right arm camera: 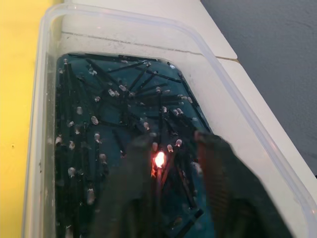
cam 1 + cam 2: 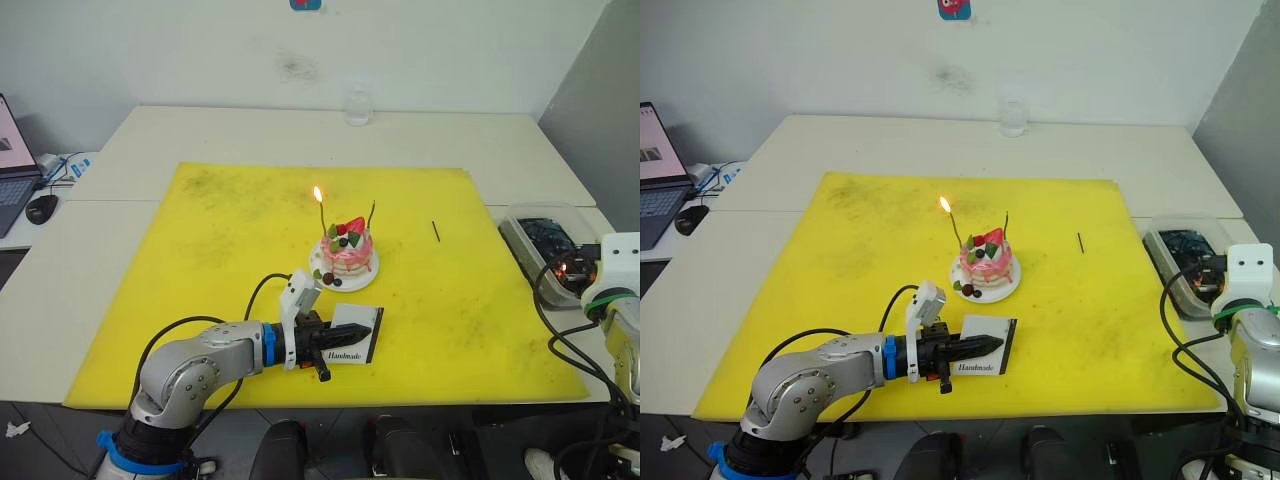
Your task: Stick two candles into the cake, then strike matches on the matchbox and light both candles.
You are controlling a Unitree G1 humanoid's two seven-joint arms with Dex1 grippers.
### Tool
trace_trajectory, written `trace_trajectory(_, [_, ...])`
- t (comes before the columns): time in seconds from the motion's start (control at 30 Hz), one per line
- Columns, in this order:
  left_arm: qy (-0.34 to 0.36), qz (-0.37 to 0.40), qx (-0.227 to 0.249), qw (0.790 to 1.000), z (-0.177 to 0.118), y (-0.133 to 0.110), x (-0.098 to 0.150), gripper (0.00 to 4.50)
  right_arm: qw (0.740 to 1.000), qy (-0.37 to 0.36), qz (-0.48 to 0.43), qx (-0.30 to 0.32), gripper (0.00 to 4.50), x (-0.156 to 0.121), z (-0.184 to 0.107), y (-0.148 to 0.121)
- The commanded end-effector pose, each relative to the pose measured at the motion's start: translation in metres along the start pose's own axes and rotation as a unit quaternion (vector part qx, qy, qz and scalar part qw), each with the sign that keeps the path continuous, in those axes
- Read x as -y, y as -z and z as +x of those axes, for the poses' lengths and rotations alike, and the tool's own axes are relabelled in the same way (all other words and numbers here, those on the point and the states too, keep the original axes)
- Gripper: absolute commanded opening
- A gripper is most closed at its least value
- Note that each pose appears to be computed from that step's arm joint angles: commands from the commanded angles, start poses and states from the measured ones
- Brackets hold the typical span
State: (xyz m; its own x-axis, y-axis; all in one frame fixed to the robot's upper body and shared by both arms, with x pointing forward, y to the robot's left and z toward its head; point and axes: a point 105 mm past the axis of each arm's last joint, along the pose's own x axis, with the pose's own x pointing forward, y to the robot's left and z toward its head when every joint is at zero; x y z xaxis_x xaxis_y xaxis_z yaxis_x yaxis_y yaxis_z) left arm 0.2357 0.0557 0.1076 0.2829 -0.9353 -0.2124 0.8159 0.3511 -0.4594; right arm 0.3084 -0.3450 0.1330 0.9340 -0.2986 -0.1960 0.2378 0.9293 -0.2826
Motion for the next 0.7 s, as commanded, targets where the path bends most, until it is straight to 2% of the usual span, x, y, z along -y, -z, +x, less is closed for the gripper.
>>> trace_trajectory(0.03, [0.007,0.02,0.016,1.0,-0.001,-0.008,0.008,0.0,0.998,0.02,0.004,0.054,2.75,0.01,-0.006,-0.026])
trace_trajectory(0.17, [0.006,0.019,0.017,1.0,-0.001,-0.008,0.008,0.0,0.998,0.014,0.014,0.066,4.21,0.006,-0.011,-0.036])
trace_trajectory(0.2, [0.006,0.019,0.017,1.0,-0.001,-0.008,0.008,0.0,0.998,0.013,0.015,0.068,4.45,0.005,-0.012,-0.038])
trace_trajectory(0.33, [0.005,0.019,0.017,1.0,-0.002,-0.009,0.006,0.0,0.996,0.012,0.019,0.083,4.45,0.002,-0.024,-0.05])
trace_trajectory(0.5, [0.001,0.018,0.018,1.0,-0.004,-0.01,0.005,0.0,0.99,-0.03,0.011,0.139,4.45,-0.015,-0.048,-0.085])
trace_trajectory(0.6, [0.001,0.015,0.018,1.0,-0.005,-0.009,0.005,0.0,0.978,-0.113,0.001,0.175,4.45,-0.042,-0.059,-0.104])
trace_trajectory(0.7, [0.001,0.013,0.018,1.0,-0.005,-0.009,0.005,0.0,0.957,-0.224,-0.006,0.183,4.45,-0.082,-0.067,-0.104])
